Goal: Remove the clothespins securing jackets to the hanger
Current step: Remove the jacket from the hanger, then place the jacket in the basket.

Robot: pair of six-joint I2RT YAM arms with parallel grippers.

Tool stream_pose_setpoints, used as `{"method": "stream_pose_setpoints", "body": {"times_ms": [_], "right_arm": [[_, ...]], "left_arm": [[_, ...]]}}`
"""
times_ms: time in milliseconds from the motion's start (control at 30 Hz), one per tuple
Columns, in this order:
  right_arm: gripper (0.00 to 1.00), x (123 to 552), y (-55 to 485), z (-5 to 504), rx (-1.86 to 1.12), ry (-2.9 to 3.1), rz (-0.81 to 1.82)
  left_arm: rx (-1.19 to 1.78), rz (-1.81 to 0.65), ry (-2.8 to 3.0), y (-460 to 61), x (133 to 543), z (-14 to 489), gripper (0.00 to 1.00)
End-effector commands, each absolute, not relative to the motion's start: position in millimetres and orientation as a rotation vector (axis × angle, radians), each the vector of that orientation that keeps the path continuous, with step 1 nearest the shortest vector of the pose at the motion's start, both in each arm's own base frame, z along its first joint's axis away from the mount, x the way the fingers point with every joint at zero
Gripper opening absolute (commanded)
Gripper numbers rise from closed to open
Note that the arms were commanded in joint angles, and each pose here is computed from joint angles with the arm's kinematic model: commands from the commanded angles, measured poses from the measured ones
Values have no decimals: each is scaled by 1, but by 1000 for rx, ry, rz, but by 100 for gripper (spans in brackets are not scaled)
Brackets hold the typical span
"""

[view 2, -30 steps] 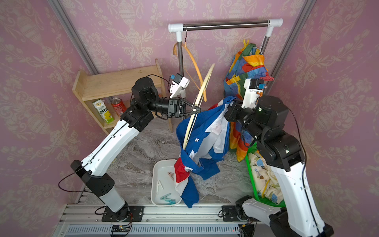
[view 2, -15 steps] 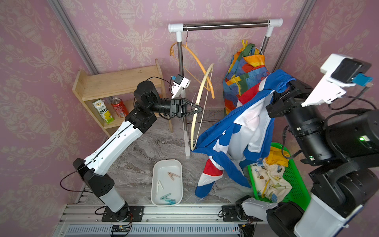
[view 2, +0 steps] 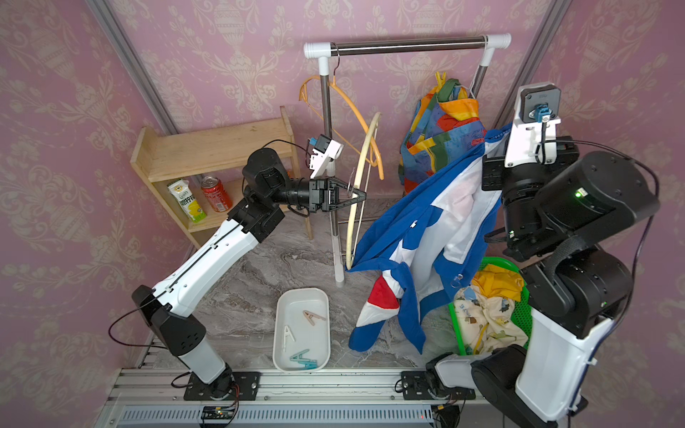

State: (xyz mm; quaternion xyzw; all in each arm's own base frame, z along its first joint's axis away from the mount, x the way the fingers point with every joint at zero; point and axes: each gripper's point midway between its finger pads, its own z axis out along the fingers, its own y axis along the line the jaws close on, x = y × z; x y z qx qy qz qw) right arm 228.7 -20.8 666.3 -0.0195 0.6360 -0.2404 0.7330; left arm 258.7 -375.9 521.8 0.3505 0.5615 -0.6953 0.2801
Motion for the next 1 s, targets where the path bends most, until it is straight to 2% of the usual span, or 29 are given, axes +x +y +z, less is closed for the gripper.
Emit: {"method": "stream_pose_setpoints", "body": {"times_ms": [0,200,300,467,633,767,967], "right_arm": [[0,205,-43,673,63,1350,-577],[0,235,-40,622,59,1482,-553],[0,234,-47,621,91,1479,-547],[0,193,-62,676,144,1325,-586],[0,147,-83,721,157,1208,-773],[0,164,-91,703,119,1288,-982],[1,183,-90,654,63,1430,-1005]], "left_arm": [[985,-1891,1309,-368,246,564,0],[1001,-1987,1061,-360,235,616,0],[1006,-1995,1025,-360,236,624,0],[1014,-2002,1047,-363,239,619,0],[1009,-2003,1077,-366,242,610,0],[1006,-2006,1088,-367,242,608,0],[1014,-2019,1101,-370,240,604,0]]}}
